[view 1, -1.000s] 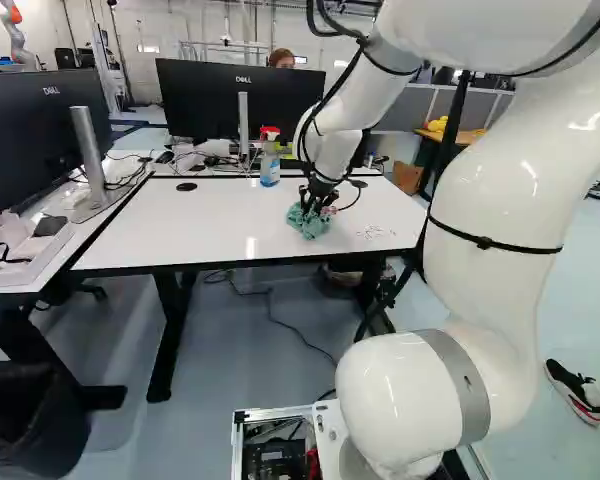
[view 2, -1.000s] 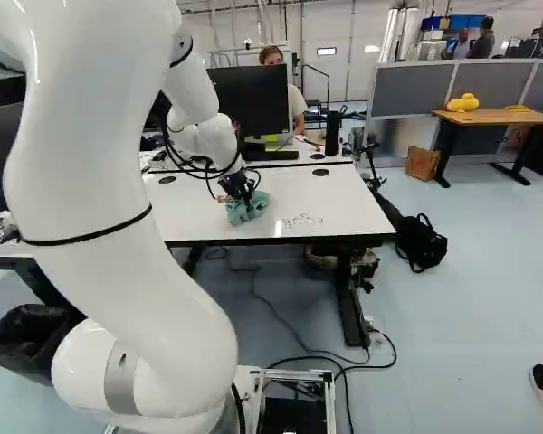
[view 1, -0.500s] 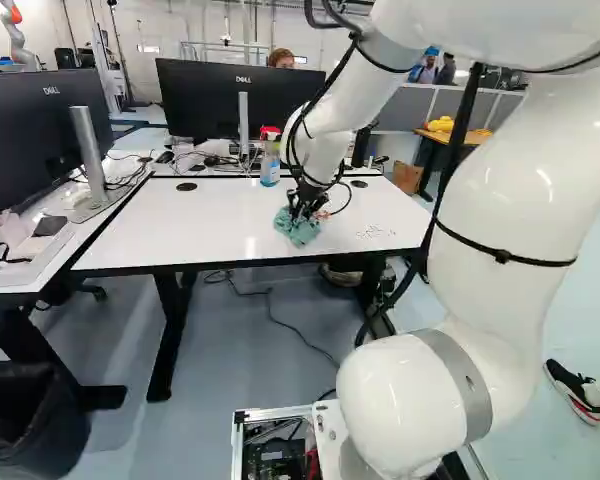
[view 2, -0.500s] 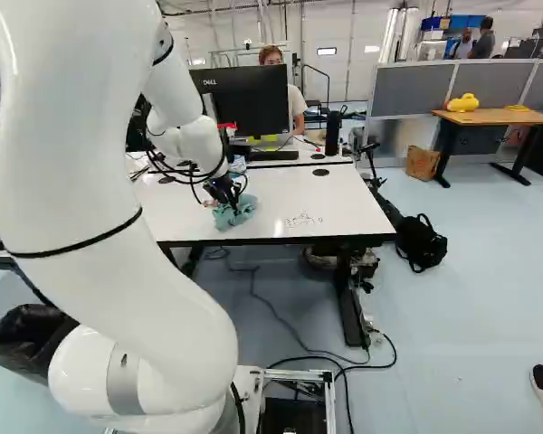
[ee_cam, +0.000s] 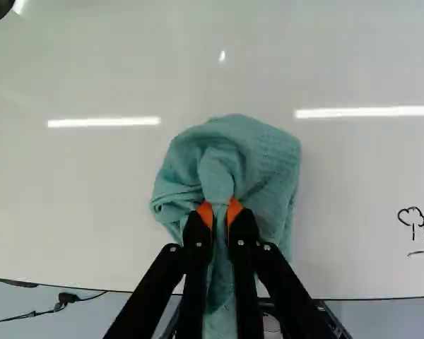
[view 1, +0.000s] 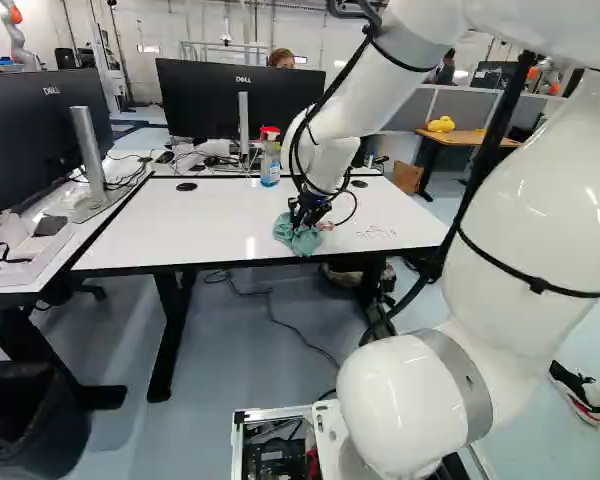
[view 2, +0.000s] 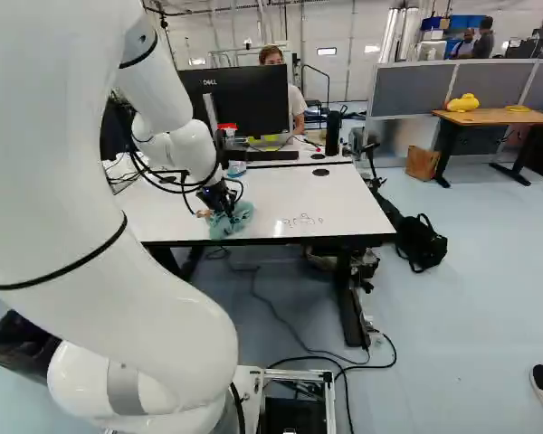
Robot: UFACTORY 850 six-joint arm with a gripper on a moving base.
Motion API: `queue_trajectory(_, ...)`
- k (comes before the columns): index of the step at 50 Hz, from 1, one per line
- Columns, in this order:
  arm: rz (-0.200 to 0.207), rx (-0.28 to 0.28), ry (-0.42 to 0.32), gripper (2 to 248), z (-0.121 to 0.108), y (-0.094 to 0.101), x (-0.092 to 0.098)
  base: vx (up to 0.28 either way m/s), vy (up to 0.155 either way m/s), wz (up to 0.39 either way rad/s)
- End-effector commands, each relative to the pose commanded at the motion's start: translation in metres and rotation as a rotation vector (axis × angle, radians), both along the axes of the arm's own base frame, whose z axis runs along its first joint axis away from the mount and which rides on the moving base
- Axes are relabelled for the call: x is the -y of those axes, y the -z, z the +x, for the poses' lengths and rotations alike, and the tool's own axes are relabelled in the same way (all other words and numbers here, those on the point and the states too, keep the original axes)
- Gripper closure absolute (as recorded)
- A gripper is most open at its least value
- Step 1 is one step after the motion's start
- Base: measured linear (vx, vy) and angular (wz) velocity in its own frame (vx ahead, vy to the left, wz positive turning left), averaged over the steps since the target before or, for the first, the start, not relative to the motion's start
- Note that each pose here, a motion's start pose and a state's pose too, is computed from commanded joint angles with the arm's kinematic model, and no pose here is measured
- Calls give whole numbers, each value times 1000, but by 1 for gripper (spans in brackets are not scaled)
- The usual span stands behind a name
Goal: Clean the table with the green towel
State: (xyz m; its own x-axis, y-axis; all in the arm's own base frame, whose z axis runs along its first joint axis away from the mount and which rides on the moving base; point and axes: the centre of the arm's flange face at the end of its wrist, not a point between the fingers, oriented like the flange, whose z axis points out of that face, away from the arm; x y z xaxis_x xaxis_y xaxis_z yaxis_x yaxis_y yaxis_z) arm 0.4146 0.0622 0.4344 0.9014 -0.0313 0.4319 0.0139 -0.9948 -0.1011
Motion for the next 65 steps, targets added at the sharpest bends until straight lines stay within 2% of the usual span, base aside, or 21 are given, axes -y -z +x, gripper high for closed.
queue_trajectory(18, 0, 0, 57, 208, -21, 1, 26, 0, 0, 0)
queue_trajectory(42, 0, 0, 159, 208, -15, 1, 66, 0, 0, 0)
queue_trajectory(53, 0, 3, 163, 208, -13, -1, 68, 0, 0, 0)
queue_trajectory(65, 2, 34, 152, 208, -18, -13, 63, 0, 0, 0)
